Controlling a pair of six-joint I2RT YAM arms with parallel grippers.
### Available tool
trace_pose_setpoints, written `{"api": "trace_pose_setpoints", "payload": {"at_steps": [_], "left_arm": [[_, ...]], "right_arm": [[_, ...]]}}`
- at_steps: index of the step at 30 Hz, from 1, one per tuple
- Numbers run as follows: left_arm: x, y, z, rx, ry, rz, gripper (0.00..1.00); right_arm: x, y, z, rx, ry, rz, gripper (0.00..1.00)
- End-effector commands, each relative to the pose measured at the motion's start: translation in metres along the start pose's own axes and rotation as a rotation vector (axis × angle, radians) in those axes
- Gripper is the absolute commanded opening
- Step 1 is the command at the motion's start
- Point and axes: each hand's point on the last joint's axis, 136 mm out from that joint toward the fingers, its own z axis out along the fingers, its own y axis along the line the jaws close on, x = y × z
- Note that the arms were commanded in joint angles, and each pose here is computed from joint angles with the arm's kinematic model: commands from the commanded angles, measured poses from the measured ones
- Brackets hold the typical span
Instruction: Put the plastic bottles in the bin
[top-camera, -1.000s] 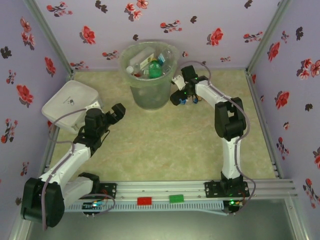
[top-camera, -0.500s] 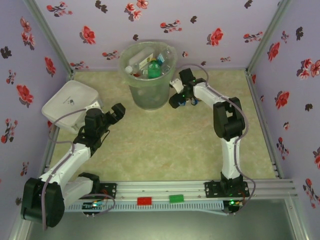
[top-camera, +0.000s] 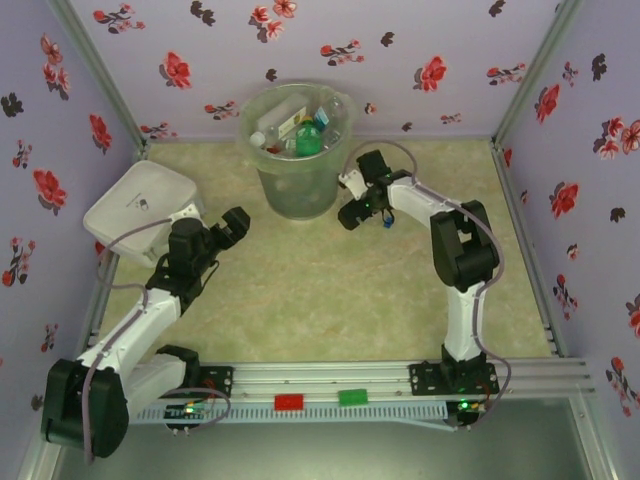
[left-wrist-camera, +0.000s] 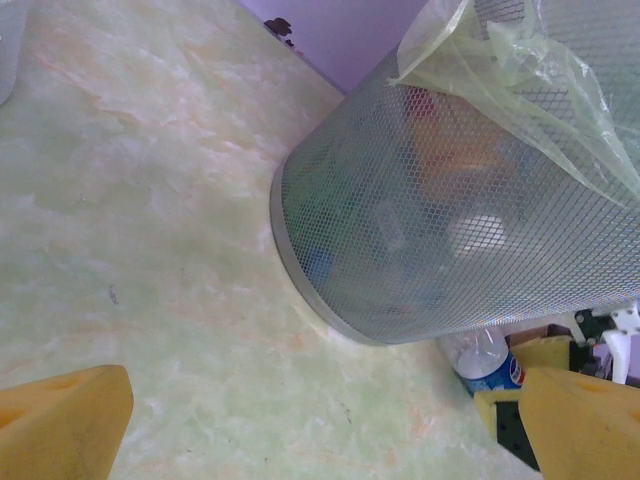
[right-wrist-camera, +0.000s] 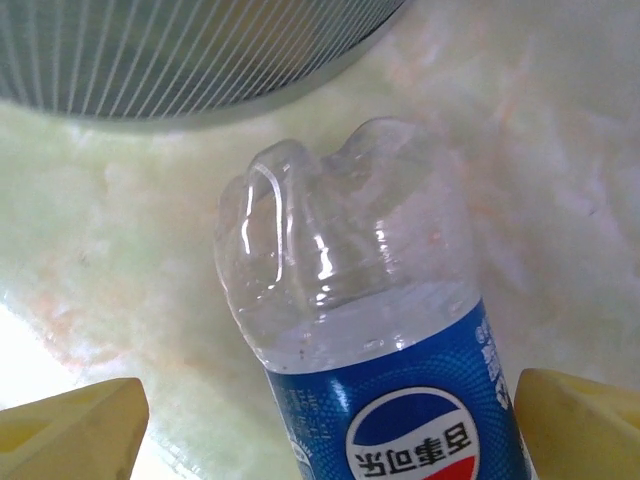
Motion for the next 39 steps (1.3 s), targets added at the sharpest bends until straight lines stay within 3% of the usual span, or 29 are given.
{"api": "trace_pose_setpoints", "payload": {"at_steps": [1,16,22,26,32,39], "left_arm": [[-0.004,-0.001,-0.003,0.016,-0.020,-0.006,1.00],[-0.004,-0.001,-0.008,0.023,-0.028,-0.008,1.00],[-0.002,0.001,-0.009,0.023,-0.026,-0.004,1.00],[-0.001,0.003,-0.008,0.019,-0.026,0.002,1.00],[-0.002,0.004,-0.008,0.026,-0.040,0.006,1.00],[0.003,0.020,-0.013,0.016,-0.056,-0.009,1.00]], "right_arm": [[0.009,0.005,-0.002,0.024,0.025,-0.001,0.95],[0.026,-0.001,0.009,0.093,0.079,0.049,0.77],[0.027,-0.001,-0.005,0.144,0.022,0.092,0.59],[0.016,0.003,-0.034,0.140,-0.084,0.151,0.48],[-0.005,-0.001,-0.104,0.185,-0.300,0.270,0.45],[-0.059,-0.001,-0.212,0.151,-0.600,0.360,0.42]]}}
